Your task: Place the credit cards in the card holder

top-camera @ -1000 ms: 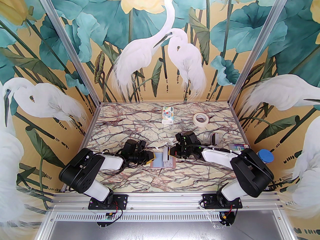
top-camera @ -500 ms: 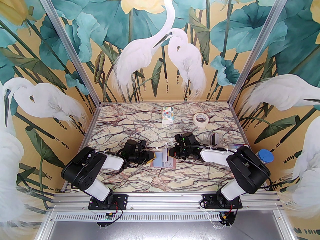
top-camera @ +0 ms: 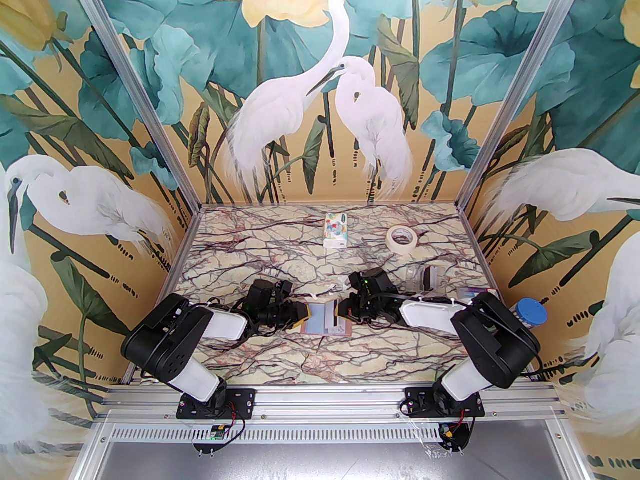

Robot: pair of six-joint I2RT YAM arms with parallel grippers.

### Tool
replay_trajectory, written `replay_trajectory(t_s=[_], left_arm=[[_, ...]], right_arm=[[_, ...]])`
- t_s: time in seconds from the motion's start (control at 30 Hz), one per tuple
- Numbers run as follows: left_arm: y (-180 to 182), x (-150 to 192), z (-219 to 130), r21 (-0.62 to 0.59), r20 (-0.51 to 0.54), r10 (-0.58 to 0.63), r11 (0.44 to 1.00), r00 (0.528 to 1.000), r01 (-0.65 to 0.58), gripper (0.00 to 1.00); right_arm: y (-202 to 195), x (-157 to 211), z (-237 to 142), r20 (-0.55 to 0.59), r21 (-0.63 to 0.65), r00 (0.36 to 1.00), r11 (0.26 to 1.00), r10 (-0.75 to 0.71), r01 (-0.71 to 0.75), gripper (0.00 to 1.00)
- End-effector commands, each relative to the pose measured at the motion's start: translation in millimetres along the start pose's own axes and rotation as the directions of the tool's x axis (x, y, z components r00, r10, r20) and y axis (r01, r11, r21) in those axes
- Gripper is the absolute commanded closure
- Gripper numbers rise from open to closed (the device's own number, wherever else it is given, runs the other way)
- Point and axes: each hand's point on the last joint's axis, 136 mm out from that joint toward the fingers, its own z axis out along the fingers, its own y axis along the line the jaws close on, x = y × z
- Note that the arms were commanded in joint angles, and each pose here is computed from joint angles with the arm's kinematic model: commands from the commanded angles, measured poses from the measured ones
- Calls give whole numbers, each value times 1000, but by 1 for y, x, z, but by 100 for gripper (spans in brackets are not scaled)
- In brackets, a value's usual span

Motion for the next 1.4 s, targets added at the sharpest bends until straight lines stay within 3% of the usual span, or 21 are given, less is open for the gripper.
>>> replay_trajectory(t_s=[0.0, 1.37], left_arm=[[18, 10, -1, -60, -10, -20, 998, 1000, 19, 71], [29, 13, 0, -99, -15, -31, 995, 999, 29, 72]], right_arm=[[-2, 1, 1, 12, 0, 1000, 1000, 10, -10, 100], [-17, 13, 13, -26, 3, 999, 999, 42, -42, 100]])
